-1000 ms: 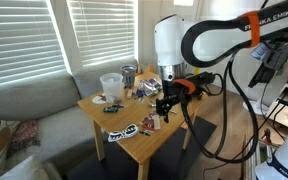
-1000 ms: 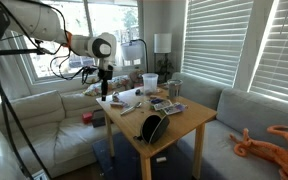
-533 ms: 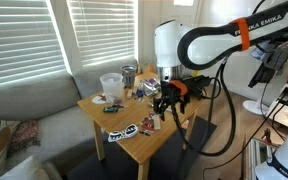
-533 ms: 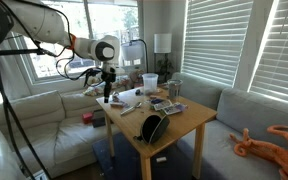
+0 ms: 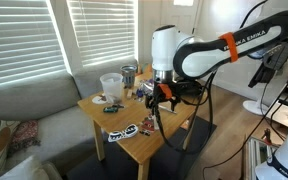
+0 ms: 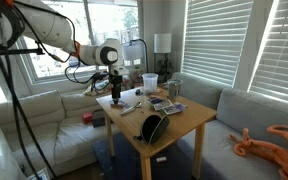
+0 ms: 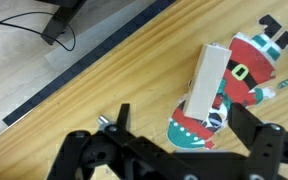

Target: Put the block in the cup

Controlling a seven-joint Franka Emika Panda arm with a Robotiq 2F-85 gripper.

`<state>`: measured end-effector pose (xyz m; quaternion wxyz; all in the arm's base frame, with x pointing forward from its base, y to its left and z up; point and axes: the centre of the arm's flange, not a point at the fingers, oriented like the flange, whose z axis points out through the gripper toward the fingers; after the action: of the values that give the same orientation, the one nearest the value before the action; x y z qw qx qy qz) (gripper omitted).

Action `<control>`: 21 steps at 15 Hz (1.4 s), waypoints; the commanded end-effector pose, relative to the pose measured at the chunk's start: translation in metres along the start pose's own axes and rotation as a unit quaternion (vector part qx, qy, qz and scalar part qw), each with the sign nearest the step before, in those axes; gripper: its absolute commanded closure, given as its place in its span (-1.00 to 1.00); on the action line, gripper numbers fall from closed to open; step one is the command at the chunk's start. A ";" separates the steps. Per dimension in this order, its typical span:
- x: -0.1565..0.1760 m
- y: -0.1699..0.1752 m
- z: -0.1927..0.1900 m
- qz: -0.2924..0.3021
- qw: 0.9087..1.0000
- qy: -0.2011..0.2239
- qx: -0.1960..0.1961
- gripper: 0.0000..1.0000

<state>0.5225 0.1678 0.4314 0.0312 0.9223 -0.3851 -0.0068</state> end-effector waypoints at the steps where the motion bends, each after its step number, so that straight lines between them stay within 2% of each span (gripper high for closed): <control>1: -0.012 -0.018 0.015 0.014 1.000 0.022 0.007 -1.00; 4: -0.014 -0.025 0.021 0.024 0.999 0.033 0.016 -1.00; 6: -0.014 -0.027 0.027 0.029 0.999 0.032 0.017 -0.82; 9: -0.013 -0.028 0.036 0.036 0.999 0.029 0.018 -0.22; 17: -0.007 -0.019 0.018 0.061 0.996 0.053 0.044 0.91; 19: -0.002 -0.003 0.006 0.055 0.996 0.033 0.062 0.86; 20: 0.001 -0.025 0.018 0.053 0.997 0.035 0.043 0.43; 21: 0.003 -0.022 0.013 0.055 0.997 0.036 0.048 0.43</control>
<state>0.5394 0.1800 0.4175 0.0014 0.9000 -0.4334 0.0465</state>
